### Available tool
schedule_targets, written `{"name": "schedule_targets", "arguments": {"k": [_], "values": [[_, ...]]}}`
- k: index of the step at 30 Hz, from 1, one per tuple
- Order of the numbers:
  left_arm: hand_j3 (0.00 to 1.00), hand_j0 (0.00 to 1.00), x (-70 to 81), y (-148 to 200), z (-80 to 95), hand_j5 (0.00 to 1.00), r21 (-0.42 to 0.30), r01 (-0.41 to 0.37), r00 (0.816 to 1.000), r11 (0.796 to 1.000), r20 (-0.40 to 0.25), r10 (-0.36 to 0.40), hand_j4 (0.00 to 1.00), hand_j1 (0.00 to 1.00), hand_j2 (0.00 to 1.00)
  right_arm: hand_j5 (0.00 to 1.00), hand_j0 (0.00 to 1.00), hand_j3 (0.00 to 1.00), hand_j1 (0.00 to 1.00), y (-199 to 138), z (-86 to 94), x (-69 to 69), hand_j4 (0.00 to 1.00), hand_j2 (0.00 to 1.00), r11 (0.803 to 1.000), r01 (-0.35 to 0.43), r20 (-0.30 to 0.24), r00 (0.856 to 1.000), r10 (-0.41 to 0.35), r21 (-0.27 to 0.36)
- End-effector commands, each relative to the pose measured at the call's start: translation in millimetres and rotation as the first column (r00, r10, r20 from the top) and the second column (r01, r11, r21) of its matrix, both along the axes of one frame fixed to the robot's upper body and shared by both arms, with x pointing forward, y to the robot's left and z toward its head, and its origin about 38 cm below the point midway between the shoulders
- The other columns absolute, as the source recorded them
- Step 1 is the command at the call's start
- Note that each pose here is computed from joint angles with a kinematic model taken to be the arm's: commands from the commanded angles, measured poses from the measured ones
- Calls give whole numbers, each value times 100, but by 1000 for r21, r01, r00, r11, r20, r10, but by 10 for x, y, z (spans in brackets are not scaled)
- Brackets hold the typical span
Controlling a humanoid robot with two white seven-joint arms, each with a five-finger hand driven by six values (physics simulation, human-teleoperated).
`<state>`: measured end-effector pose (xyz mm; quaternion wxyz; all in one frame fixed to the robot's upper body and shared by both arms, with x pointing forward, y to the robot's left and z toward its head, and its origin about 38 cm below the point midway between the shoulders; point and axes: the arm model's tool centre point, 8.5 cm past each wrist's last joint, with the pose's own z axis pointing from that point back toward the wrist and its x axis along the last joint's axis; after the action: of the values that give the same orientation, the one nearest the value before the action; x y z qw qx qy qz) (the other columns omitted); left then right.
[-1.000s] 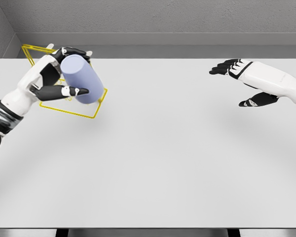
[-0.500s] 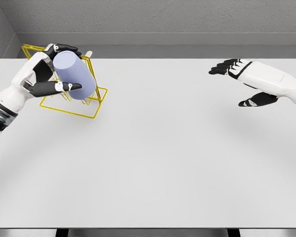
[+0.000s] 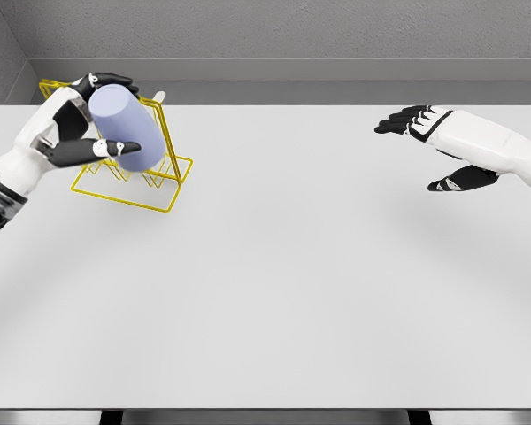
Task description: Place the cup on the cup holder with both arms
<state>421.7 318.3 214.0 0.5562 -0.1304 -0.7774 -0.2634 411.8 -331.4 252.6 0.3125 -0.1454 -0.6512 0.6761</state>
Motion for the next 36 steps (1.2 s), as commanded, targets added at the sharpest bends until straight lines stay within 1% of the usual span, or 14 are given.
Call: {"name": "schedule_targets", "arguments": {"k": [1, 9, 12, 18, 19, 20, 21, 22, 24, 26, 32, 36], "values": [[62, 62, 10, 21, -14, 62, 0, -8, 1000, 1000, -6, 8, 62, 62, 62, 100, 100, 100, 100, -5, 8, 0, 100, 100, 1000, 2, -2, 1000, -2, 6], [62, 62, 14, 5, -20, 62, -6, -6, 1000, 1000, -8, 6, 62, 62, 62, 100, 100, 100, 100, 0, 4, 4, 100, 100, 1000, 2, -1, 1000, -2, 11], [62, 62, 48, 38, -32, 62, -2, -19, 1000, 1000, -10, 19, 62, 62, 62, 100, 100, 100, 100, -5, -20, -2, 100, 100, 1000, 3, -8, 1000, -3, 9], [63, 63, 64, 57, -44, 63, -2, -27, 1000, 1000, -12, 27, 63, 63, 63, 100, 100, 100, 100, -13, -20, -4, 100, 100, 1000, 5, -8, 1000, -5, 8], [64, 64, 64, 56, -44, 64, 0, -27, 1000, 1000, -12, 27, 64, 64, 64, 100, 100, 100, 100, -13, -20, -4, 100, 100, 1000, 5, -8, 1000, -5, 8], [68, 68, 62, 53, -51, 68, 3, -25, 1000, 1000, -14, 25, 68, 68, 68, 100, 100, 100, 100, -18, -29, -4, 100, 100, 1000, 7, -11, 1000, -6, 8], [76, 76, 60, 42, -58, 76, 8, -22, 1000, 1000, -13, 22, 76, 76, 76, 100, 100, 100, 100, -18, -29, -4, 100, 100, 1000, 7, -11, 1000, -6, 8], [86, 86, 70, 33, -88, 86, 18, -26, 999, 999, -34, 27, 86, 86, 86, 100, 100, 100, 100, -18, -29, -4, 100, 100, 1000, 7, -11, 1000, -6, 8], [100, 100, 91, 25, -59, 100, 22, -28, 999, 999, -32, 29, 100, 100, 100, 100, 100, 100, 100, -18, -29, -4, 100, 100, 1000, 7, -11, 1000, -6, 8], [100, 100, 105, 23, -26, 100, 23, -29, 999, 999, -24, 29, 100, 100, 100, 100, 100, 100, 100, -14, -26, -6, 100, 100, 1000, 5, -10, 1000, -5, 8], [100, 100, 108, 26, -11, 100, 24, -28, 999, 999, -14, 28, 100, 100, 100, 100, 100, 100, 100, -18, -29, -4, 100, 100, 1000, 7, -11, 1000, -6, 8], [100, 100, 99, -5, 18, 100, 22, -18, 1000, 1000, -4, 18, 100, 100, 100, 100, 100, 100, 100, -118, -36, -41, 100, 100, 999, 35, -9, 999, -34, 20]]}}
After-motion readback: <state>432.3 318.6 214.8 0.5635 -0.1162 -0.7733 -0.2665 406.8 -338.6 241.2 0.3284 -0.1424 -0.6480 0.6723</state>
